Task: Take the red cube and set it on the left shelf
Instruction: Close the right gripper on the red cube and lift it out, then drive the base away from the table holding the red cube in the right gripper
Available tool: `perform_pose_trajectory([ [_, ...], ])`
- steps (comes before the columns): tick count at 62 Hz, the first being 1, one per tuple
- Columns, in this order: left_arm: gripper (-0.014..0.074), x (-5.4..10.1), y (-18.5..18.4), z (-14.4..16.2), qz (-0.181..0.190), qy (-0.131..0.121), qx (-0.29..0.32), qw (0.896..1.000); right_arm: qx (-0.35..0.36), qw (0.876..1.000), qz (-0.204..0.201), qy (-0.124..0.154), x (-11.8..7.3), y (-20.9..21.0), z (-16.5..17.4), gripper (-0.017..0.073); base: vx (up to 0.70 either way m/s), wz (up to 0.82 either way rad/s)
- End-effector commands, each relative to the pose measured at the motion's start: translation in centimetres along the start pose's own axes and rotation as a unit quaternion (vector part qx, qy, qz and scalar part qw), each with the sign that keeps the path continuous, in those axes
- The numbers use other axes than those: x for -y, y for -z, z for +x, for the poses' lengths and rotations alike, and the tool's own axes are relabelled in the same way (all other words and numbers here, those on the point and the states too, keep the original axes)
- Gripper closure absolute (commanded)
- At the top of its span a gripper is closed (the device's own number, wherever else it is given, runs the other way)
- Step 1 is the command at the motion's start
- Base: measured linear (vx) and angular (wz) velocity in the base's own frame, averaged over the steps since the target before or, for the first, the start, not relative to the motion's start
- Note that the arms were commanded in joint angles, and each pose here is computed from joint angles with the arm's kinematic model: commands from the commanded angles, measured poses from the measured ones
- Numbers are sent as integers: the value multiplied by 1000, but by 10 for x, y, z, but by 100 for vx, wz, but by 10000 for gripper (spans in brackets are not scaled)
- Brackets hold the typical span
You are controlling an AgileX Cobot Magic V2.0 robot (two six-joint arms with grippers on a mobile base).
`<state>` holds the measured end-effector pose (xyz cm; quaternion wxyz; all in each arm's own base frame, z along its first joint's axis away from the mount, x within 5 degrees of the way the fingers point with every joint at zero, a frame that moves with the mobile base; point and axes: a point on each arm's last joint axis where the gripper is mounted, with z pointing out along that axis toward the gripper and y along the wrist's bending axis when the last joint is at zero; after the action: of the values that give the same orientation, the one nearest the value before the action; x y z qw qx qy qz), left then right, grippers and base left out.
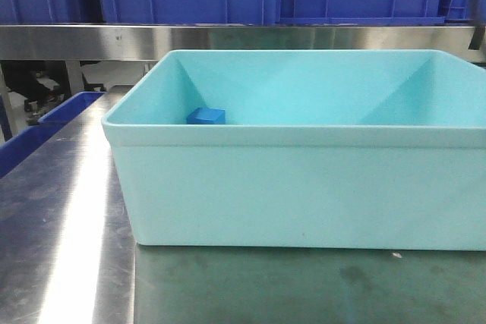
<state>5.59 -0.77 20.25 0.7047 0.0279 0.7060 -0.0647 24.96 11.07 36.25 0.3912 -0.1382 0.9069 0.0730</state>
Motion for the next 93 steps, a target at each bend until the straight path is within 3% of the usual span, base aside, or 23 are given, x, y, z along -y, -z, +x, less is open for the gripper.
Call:
perform_pose_trajectory([
  [1, 493, 0, 0, -1, 1, 5, 40, 999, 57, 998, 35, -20, 25, 34, 4, 380, 0, 0],
  [10, 492, 0, 0, -1, 1, 5, 40, 999, 69, 992, 94, -47, 55, 61, 40, 380, 0, 0],
  [18, 493, 0, 0, -1, 1, 5, 40, 999, 93, 987, 127, -35, 61, 81, 77, 380, 0, 0],
  [48, 492, 0, 0, -1, 1, 5, 40, 999, 246, 961, 123, -28, 48, 126, 190, 380, 0, 0],
  [59, 492, 0, 0, -1, 1, 5, 40, 999, 286, 950, 124, -28, 46, 137, 205, 380, 0, 0],
  [93, 493, 0, 0, -1, 1, 5, 40, 999, 281, 951, 125, -30, 46, 136, 206, 380, -1, 3],
])
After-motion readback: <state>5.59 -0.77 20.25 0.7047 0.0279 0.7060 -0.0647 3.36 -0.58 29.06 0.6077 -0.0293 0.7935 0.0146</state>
